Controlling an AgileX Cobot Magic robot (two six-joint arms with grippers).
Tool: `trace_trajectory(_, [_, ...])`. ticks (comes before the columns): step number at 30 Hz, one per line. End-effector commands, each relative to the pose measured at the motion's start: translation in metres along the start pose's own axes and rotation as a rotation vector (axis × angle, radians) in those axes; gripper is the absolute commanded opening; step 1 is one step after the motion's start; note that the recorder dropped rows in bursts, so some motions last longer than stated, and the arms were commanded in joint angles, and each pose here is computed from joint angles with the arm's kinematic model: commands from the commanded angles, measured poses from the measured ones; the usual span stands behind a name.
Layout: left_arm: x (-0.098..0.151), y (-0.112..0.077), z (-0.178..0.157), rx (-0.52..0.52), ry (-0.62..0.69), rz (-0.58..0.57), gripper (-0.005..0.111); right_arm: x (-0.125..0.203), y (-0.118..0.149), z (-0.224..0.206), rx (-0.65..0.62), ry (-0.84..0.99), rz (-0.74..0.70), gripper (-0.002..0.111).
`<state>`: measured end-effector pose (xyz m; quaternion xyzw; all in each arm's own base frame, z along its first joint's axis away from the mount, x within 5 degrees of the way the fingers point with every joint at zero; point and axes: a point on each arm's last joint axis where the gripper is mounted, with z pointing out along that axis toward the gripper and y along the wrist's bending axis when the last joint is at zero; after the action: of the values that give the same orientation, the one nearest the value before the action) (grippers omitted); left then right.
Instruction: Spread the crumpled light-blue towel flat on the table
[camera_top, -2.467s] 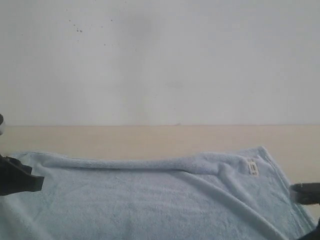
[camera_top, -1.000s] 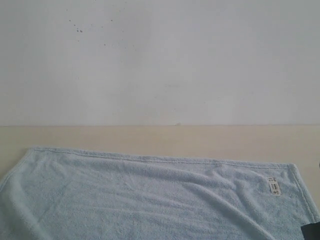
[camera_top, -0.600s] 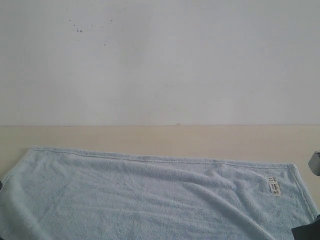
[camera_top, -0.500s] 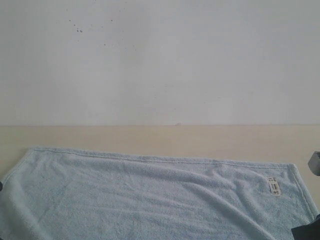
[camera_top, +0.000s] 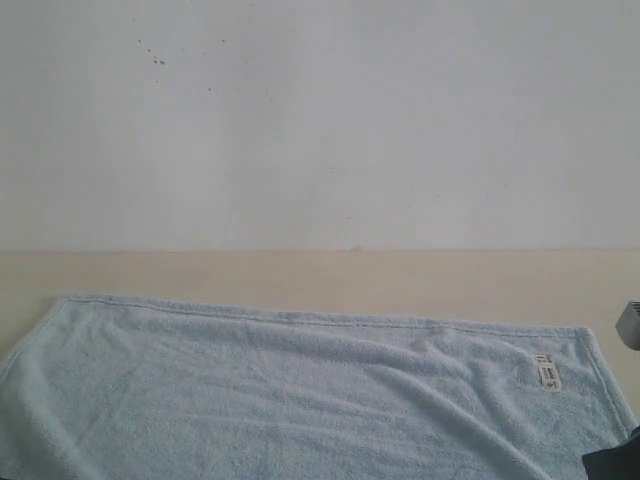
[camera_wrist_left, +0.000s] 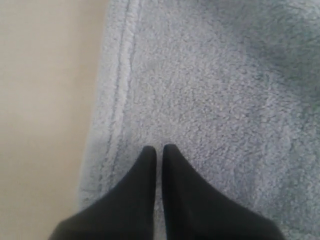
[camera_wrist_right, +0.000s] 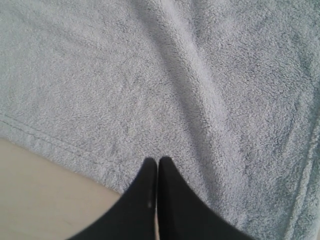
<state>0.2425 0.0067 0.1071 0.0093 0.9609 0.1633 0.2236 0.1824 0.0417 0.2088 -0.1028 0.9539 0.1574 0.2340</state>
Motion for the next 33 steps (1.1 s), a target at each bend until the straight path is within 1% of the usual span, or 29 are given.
trace_trajectory(1, [0.001,0.006,0.006,0.005,0.020,-0.039,0.004,-0.003,0.001,-0.002,0.006,-0.026,-0.016,0.000])
trace_trajectory(4, [0.008,0.006,0.006,0.005,0.047,-0.043,0.004,-0.003,0.001,-0.002,0.006,-0.026,-0.016,0.000])
trace_trajectory(6, [0.014,0.006,0.006,0.008,0.082,-0.072,0.004,-0.004,0.000,-0.003,0.010,-0.033,-0.017,0.000])
trace_trajectory(8, [0.021,0.005,0.006,0.010,0.102,-0.031,0.004,-0.004,0.000,-0.003,0.012,-0.036,-0.017,0.000])
trace_trajectory(12, [0.042,0.002,0.005,0.035,0.159,-0.046,0.004,-0.004,0.000,-0.003,0.011,-0.035,-0.017,0.000])
trace_trajectory(14, [0.047,0.003,0.005,0.024,0.175,-0.046,0.004,-0.004,0.000,-0.003,0.010,-0.033,-0.017,0.000])
trace_trajectory(17, [0.049,0.010,0.005,-0.058,0.187,-0.050,0.004,-0.004,0.000,-0.003,0.009,-0.031,-0.017,0.000])
trace_trajectory(18, [0.049,0.016,0.003,-0.119,0.187,-0.073,0.004,-0.004,0.000,-0.002,0.008,-0.029,-0.017,0.000])
trace_trajectory(20, [0.048,0.024,0.000,-0.197,0.179,-0.101,0.004,-0.003,0.001,-0.002,0.007,-0.028,-0.019,0.000])
trace_trajectory(24, [0.043,0.035,-0.012,-0.284,0.134,-0.130,0.004,-0.007,-0.002,-0.003,0.033,-0.068,-0.039,0.000])
trace_trajectory(26, [0.041,0.037,-0.016,-0.291,0.113,-0.142,0.004,-0.010,-0.003,-0.003,0.053,-0.098,-0.041,0.000])
trace_trajectory(29, [0.033,0.037,-0.021,-0.261,0.071,-0.140,0.004,-0.012,-0.005,-0.003,0.066,-0.119,-0.041,0.000])
trace_trajectory(33, [0.015,0.041,-0.031,-0.251,-0.015,-0.176,0.004,-0.014,-0.006,-0.004,0.077,-0.141,-0.037,0.000])
